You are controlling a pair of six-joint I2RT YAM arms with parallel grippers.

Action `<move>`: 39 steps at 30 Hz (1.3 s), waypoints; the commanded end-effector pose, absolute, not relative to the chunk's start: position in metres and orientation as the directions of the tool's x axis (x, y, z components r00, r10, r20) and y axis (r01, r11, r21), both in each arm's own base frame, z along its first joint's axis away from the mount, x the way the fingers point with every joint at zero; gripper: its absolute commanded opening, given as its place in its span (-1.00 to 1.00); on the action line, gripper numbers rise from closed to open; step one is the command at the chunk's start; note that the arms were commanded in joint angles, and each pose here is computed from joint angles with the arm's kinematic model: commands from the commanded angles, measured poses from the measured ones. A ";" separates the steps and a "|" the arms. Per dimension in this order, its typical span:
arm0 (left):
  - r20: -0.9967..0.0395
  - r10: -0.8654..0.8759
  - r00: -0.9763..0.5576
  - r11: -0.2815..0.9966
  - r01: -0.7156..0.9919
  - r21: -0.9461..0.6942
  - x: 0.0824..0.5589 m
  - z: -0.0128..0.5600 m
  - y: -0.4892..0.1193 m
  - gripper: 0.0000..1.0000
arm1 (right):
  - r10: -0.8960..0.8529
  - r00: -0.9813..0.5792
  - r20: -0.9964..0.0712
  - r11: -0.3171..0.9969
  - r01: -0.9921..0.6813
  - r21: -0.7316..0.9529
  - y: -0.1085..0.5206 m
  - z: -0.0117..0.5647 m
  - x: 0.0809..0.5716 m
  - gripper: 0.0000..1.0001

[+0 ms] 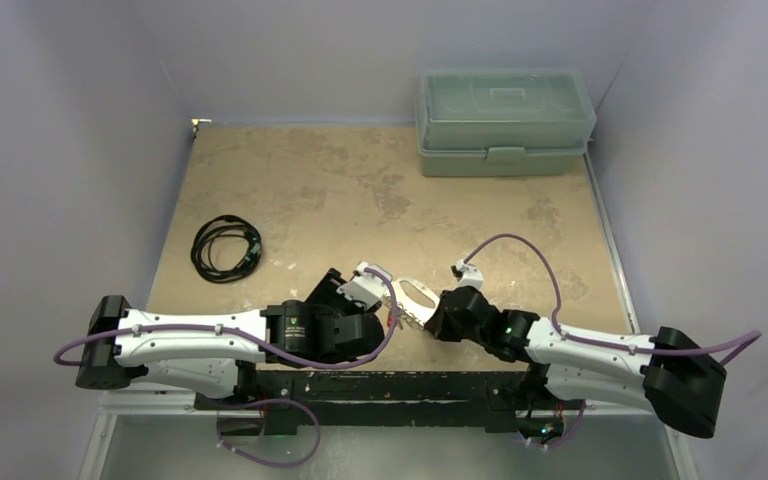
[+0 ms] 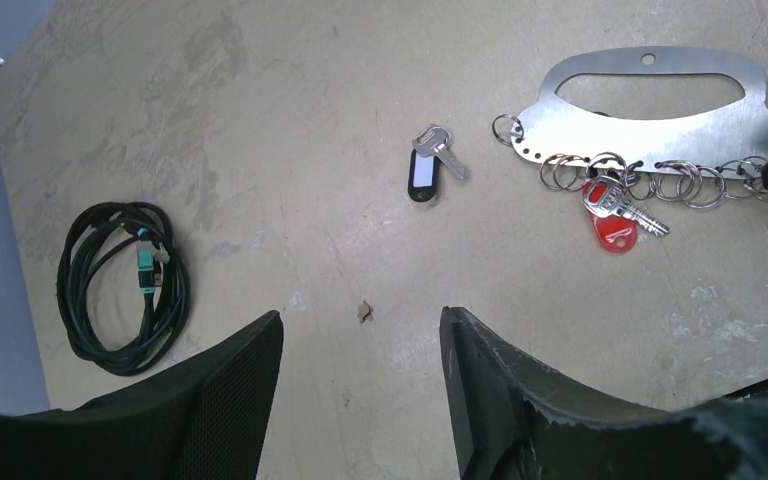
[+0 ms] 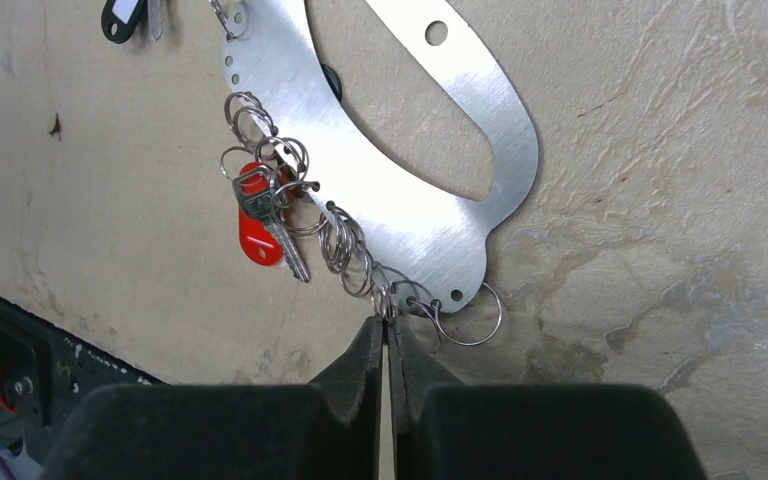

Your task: Put the keys on the keyring

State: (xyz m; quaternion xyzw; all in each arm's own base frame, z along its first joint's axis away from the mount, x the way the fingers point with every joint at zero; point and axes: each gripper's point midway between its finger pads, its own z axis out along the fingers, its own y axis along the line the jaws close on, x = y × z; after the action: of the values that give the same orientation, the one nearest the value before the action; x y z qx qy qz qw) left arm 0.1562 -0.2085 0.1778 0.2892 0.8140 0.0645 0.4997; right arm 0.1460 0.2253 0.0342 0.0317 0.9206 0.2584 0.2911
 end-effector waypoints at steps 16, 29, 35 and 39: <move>-0.814 0.472 -0.338 0.840 0.453 0.299 0.151 0.185 -0.219 0.12 | 0.234 -0.771 -0.592 0.871 -0.105 0.480 0.226 0.061 0.163 -1.00; -0.846 0.411 -0.339 0.802 0.577 0.158 0.137 0.189 -0.252 0.07 | 0.142 -0.718 -0.681 0.896 -0.199 0.397 0.223 0.080 0.174 -1.00; -0.883 0.361 -0.300 0.768 0.632 0.099 0.134 0.191 -0.274 0.05 | 0.102 -0.649 -0.754 0.906 -0.252 0.340 0.219 0.104 0.185 -1.00; -0.913 0.317 -0.258 0.739 0.670 0.067 0.132 0.195 -0.288 0.02 | 0.072 -0.573 -0.817 0.909 -0.300 0.290 0.217 0.122 0.196 -1.00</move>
State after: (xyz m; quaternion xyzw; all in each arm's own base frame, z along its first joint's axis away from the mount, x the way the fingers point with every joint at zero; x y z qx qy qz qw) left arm 0.1340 -0.2644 0.1748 0.3209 0.8046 -0.1031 0.4890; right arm 0.1775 0.2165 0.0871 -0.0427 0.8936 0.2120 0.3932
